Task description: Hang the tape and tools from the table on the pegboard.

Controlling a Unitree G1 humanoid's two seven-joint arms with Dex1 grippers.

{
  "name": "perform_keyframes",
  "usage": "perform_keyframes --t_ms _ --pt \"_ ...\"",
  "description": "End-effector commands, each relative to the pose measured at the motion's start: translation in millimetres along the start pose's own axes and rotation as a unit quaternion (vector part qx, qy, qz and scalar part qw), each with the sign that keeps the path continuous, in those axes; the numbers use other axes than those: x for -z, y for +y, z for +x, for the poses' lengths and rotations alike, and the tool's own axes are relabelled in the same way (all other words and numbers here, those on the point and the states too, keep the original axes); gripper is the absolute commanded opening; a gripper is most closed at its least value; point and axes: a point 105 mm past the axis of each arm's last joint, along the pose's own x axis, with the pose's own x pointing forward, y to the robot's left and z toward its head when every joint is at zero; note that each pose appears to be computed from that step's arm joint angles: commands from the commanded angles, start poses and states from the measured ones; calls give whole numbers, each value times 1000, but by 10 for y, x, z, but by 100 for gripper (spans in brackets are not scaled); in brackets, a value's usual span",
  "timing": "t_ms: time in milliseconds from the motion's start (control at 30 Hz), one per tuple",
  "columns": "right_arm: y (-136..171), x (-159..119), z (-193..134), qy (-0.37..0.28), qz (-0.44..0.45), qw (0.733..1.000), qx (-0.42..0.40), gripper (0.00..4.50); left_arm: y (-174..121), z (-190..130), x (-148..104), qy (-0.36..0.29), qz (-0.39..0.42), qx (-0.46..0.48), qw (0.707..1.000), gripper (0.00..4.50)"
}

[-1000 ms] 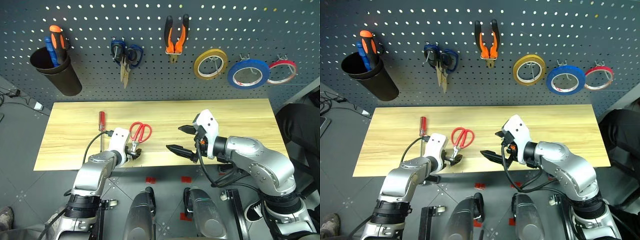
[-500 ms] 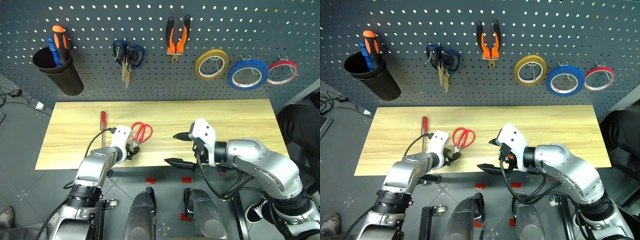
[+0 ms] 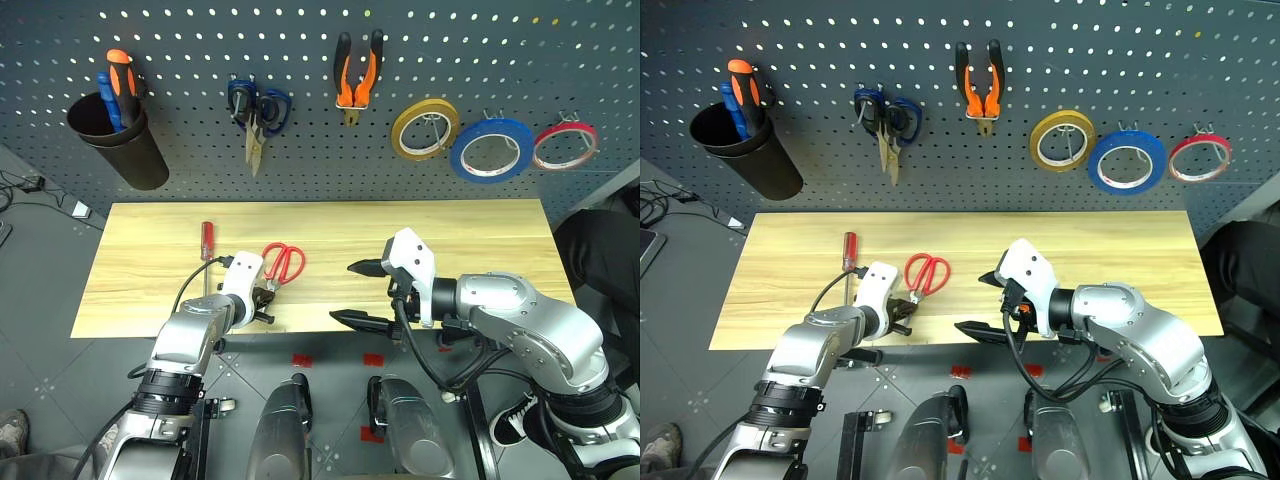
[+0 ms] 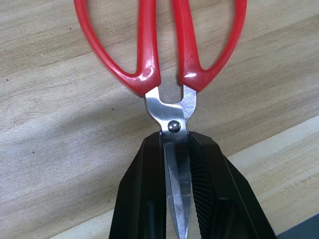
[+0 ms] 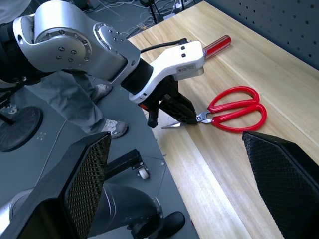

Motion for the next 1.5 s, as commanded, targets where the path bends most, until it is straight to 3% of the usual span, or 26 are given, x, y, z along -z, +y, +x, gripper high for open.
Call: perform_keyframes --t_ms 33,400,533,733,900,1100,1500 --pt "11 -85 -25 -16 -14 1000 3 450 -15 -139 -259 -72 11 -6 997 37" --pt "-81 -188 -34 -32 -55 997 37 450 -43 -707 -739 -270 96 -76 955 37" --pt "-155 -315 -58 -61 -97 991 73 450 -140 -1035 -828 -349 177 -105 914 37" --pt "-264 -567 -133 -142 -142 972 126 450 -294 -1381 -863 -420 255 -143 859 37" --pt "-308 -673 -234 -173 -143 966 130 450 -367 -1615 -920 -457 297 -170 821 37" --pt "-383 -765 -238 -192 -148 961 134 450 -202 -1727 -996 -465 274 -220 813 37" --pt "-476 -966 -114 -216 -170 953 128 450 -40 -1353 -1274 -467 250 -202 824 37"
